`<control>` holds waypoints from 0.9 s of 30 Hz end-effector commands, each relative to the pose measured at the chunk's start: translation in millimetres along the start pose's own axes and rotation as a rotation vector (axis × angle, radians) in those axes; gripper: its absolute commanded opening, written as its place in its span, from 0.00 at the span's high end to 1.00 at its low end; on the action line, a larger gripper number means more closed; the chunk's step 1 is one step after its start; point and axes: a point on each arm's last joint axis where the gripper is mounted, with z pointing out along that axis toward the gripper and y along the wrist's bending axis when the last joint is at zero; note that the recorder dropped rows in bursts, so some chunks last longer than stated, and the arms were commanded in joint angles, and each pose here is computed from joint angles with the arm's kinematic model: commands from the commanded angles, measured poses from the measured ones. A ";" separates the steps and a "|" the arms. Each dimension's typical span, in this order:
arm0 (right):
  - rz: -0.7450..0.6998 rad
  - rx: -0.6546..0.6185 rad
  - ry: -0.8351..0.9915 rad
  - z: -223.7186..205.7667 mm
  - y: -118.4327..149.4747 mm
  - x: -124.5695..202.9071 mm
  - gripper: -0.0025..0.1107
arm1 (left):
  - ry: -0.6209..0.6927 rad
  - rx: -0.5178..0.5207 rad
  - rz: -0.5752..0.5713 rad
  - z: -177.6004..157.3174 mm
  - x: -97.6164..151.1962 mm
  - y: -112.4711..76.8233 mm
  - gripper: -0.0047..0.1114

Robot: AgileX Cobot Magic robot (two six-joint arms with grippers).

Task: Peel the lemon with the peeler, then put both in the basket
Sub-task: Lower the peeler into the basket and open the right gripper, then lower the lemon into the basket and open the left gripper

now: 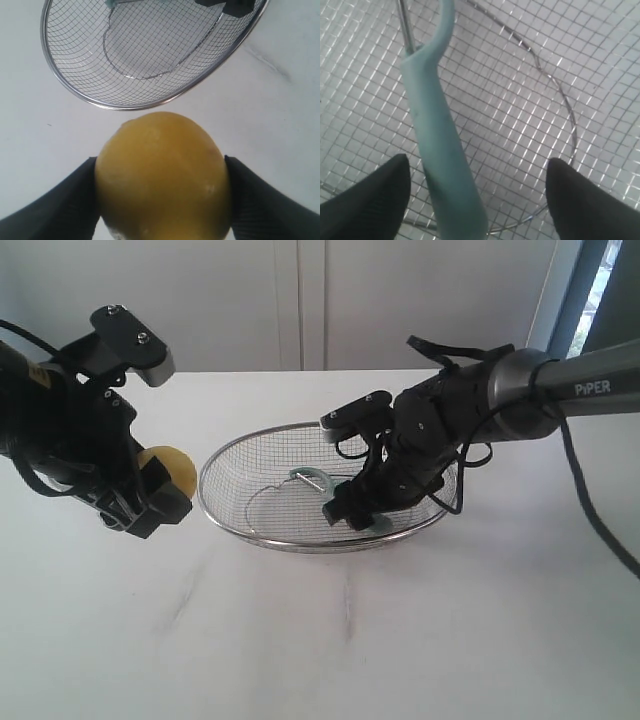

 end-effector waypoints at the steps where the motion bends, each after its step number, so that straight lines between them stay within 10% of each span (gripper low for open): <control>1: 0.014 0.012 -0.088 -33.3 -6.5 -12.5 0.35 | -0.016 0.010 -0.012 -3.5 -3.0 -1.1 0.96; 10: 0.013 0.045 -0.152 -149.1 -15.6 -11.9 0.45 | -0.019 0.015 -0.019 -3.6 -3.3 -1.5 0.96; 16: -0.005 0.075 0.049 -222.5 -20.5 32.5 0.98 | -0.026 0.019 -0.027 -3.6 -3.9 -1.9 0.96; 27: 0.010 0.081 -0.029 -255.9 -20.5 57.2 0.98 | -0.073 0.067 -0.104 -3.4 -8.6 -5.9 0.96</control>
